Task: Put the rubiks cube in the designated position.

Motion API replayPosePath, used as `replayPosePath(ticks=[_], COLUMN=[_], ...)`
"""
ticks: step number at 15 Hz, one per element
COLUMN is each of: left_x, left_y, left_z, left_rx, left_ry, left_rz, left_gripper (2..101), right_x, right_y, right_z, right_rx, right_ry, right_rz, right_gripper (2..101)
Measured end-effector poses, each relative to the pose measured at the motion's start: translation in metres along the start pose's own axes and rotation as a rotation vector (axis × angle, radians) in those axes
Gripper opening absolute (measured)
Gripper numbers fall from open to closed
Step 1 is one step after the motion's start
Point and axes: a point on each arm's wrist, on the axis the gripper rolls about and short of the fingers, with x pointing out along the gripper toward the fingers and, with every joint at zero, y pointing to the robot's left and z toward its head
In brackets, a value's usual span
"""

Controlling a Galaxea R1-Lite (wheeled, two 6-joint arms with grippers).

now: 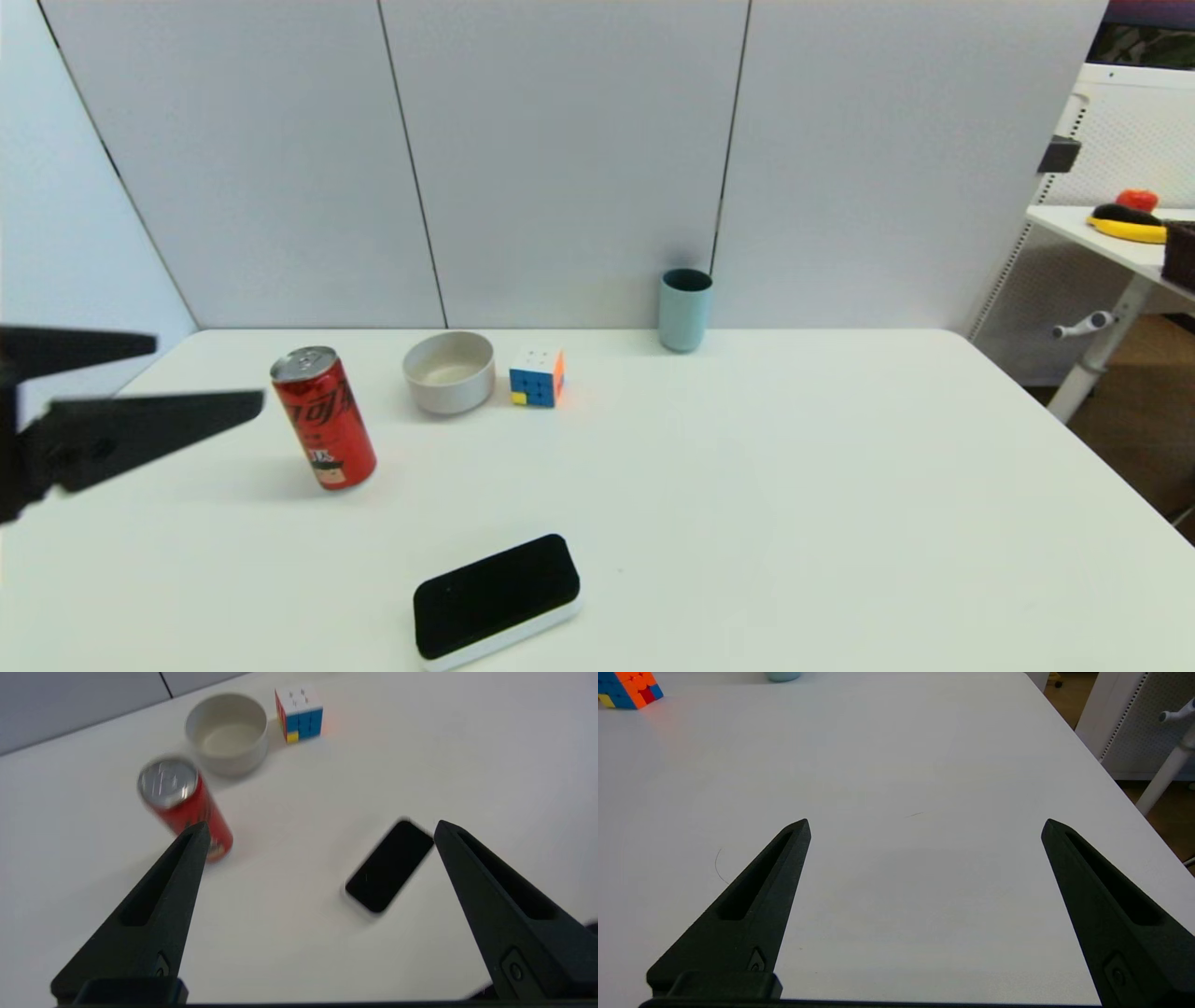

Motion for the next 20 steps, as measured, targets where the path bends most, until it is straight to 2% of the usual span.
replayPosePath(ticks=[3, 6, 9, 13, 17, 20], left_x=[-0.045, -0.056, -0.055, -0.046, -0.042, -0.031], left_y=[-0.001, -0.008, -0.013, -0.014, -0.019, -0.023], left_z=[-0.071, -0.120, -0.135, -0.146, -0.166, -0.204], left_rx=[-0.013, -0.056, -0.061, -0.005, -0.006, -0.016], left_ry=[-0.068, -0.158, -0.307, -0.401, -0.408, -0.392], left_rz=[0.054, 0.162, 0.281, 0.326, 0.356, 0.389], left_gripper=[97.1, 97.1, 97.2, 97.5, 97.7, 97.8], right_x=[0.000, 0.000, 0.000, 0.000, 0.000, 0.000], right_y=[0.000, 0.000, 0.000, 0.000, 0.000, 0.000], right_z=[0.000, 0.000, 0.000, 0.000, 0.000, 0.000], right_rx=[0.000, -0.001, 0.000, 0.000, 0.000, 0.000], right_ry=[0.000, 0.000, 0.000, 0.000, 0.000, 0.000], right_rz=[-0.001, 0.000, 0.000, 0.000, 0.000, 0.000], right_gripper=[98.0, 98.0, 98.0, 98.0, 98.0, 98.0])
